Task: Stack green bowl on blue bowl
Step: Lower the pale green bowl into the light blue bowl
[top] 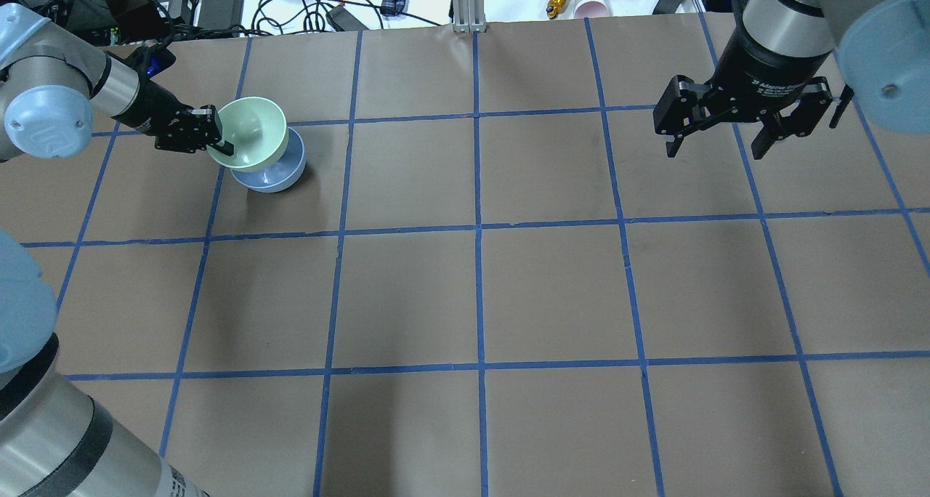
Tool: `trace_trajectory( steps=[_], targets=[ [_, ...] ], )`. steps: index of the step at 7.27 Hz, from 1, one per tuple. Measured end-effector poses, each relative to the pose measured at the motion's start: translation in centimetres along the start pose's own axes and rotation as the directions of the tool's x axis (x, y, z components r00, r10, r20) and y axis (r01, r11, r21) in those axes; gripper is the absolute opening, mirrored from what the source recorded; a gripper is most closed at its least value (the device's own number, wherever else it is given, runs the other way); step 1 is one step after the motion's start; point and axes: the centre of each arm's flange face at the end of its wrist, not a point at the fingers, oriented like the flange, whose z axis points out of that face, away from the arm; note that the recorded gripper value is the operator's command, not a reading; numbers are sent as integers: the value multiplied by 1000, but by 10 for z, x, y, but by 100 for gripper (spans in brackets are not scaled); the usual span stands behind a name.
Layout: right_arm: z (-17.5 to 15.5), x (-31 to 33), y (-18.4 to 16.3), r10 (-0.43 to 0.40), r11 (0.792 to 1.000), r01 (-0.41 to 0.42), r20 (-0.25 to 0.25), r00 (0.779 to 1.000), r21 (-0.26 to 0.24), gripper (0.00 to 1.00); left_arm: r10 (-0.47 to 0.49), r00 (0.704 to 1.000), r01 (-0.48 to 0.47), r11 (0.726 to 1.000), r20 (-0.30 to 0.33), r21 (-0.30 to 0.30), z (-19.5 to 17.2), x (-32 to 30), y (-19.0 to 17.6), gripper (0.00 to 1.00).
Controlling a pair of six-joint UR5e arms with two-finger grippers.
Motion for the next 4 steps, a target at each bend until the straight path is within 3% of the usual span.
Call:
trace_trajectory(
  steps=[2,4],
  targets=[
    [0,0,0,0,1000,0,0,1000,0,100,-1,1000,1,1000,-1,-3,3,-2,-1,0],
    [0,0,0,0,1000,0,0,1000,0,100,1,1000,-1,1000,-1,-2,6,-3,-2,24]
  ],
)
